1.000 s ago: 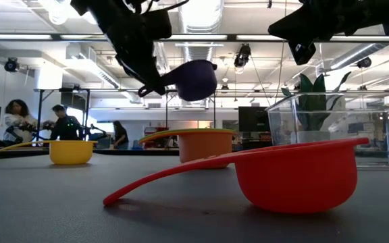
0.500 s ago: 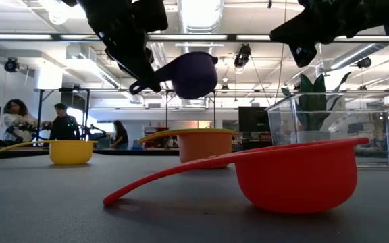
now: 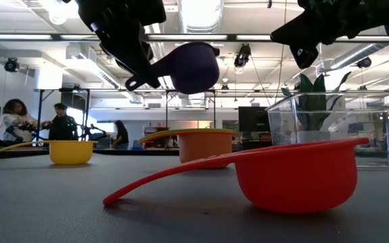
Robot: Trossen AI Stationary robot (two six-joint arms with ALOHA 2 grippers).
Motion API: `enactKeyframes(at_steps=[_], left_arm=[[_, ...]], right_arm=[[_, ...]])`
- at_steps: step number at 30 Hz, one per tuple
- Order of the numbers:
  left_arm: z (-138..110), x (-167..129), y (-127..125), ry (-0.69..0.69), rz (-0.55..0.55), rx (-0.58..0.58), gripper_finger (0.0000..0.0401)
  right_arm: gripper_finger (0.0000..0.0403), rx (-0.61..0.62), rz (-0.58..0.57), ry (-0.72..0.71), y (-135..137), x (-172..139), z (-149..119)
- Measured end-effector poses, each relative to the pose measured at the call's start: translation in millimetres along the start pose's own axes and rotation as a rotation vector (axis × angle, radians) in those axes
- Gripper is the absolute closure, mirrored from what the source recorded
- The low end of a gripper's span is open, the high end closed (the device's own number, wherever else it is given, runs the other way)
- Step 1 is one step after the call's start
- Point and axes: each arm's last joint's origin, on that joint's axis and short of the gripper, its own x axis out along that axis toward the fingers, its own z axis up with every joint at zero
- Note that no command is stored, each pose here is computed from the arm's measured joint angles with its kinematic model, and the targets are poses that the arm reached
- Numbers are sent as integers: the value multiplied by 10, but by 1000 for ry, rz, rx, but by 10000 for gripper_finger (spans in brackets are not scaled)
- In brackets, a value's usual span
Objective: Nest measuring cups in basket
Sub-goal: Stack the violet measuring cup on top of the green measuring cup
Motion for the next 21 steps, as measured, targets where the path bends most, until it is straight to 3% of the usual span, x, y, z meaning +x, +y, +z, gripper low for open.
enactKeyframes(at_steps=[21], left_arm=[[-21,11,-273,-21,-59,7,278]], right_arm=[[394,-36,-1,-1,-1,0,1]])
